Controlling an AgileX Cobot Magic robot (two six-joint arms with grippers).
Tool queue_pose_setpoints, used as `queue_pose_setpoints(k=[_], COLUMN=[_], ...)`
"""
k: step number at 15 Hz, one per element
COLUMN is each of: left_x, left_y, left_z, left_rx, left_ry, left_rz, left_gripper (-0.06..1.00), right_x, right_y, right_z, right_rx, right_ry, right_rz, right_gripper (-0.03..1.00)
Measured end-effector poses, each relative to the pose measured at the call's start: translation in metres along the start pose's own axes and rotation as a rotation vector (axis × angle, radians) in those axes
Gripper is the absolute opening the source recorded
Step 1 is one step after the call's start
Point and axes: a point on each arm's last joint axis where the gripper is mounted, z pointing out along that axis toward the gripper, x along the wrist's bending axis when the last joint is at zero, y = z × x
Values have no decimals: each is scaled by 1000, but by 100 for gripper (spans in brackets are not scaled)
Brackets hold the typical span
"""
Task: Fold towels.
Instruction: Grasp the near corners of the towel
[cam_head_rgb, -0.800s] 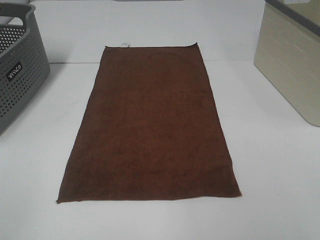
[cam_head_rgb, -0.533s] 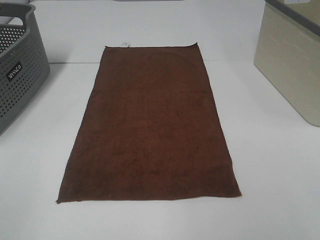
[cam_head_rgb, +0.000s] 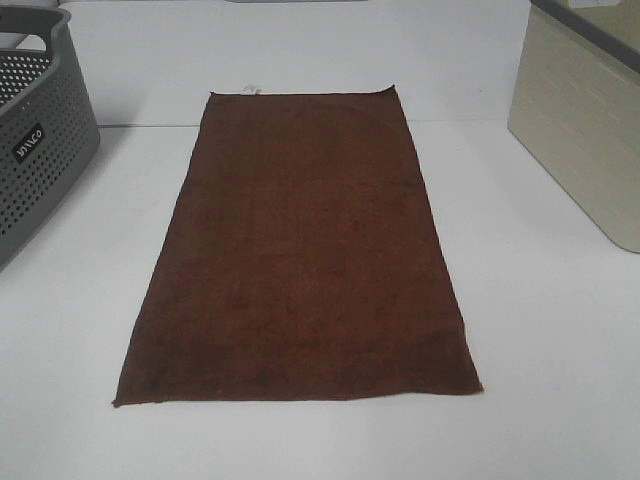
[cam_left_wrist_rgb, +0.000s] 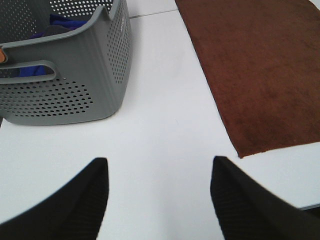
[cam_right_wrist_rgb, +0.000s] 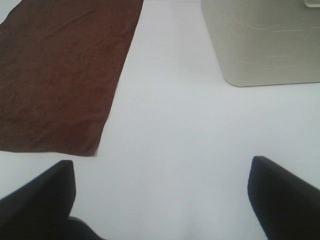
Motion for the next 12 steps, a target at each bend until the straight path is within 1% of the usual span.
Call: queue_pose_setpoints(k=[12], left_x=[0], left_y=[0], left_z=[0], left_rx=[0], left_ry=[0], left_rz=[0], left_gripper=[58], right_x=[0], right_y=[0], right_z=[0], right_rx=[0], right_ry=[0], right_rz=[0], right_gripper=[87])
